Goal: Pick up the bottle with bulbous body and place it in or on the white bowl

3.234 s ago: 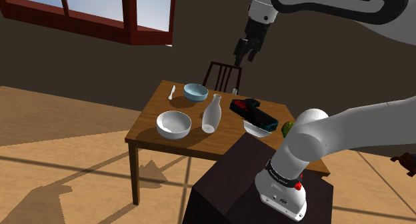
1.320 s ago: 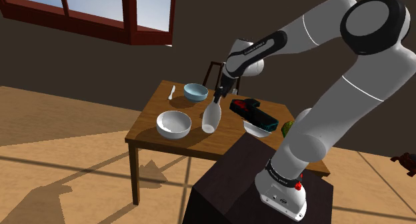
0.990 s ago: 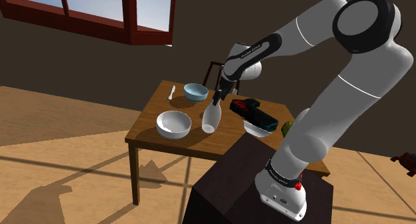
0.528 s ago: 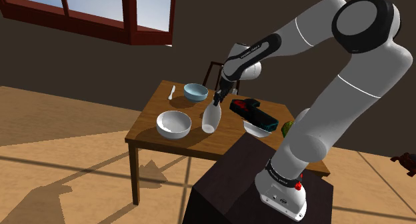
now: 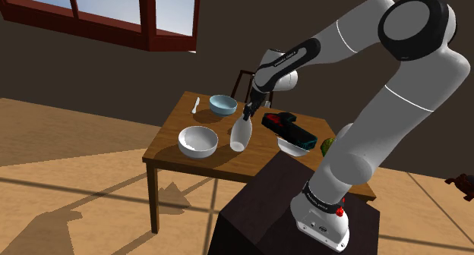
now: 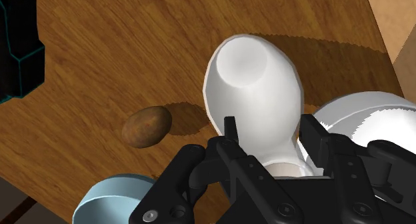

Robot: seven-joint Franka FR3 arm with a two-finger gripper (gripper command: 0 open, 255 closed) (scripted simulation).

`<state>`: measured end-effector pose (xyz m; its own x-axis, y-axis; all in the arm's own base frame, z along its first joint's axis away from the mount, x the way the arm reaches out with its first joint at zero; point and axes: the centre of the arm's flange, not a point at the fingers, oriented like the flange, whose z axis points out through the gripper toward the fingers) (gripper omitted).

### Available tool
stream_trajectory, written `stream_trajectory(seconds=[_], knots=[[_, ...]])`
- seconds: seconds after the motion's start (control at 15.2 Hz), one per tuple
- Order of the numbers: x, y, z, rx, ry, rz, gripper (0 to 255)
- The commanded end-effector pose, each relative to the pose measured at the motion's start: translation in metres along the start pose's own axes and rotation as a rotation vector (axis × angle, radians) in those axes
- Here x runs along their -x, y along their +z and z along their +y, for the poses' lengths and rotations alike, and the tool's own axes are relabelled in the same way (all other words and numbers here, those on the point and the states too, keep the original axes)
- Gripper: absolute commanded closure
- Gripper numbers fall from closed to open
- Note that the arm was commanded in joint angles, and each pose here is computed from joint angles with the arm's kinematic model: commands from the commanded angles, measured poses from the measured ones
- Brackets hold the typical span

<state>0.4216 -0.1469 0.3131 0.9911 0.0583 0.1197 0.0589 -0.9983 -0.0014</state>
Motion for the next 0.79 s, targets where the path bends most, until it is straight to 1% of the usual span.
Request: stream_trajectory(seconds=[0.0,0.73], knots=[[-0.001,-0.005,0.000,0.000,0.000,-0.001,255],[-0.007,-0.063,0.000,0.000,0.000,-0.001,255]])
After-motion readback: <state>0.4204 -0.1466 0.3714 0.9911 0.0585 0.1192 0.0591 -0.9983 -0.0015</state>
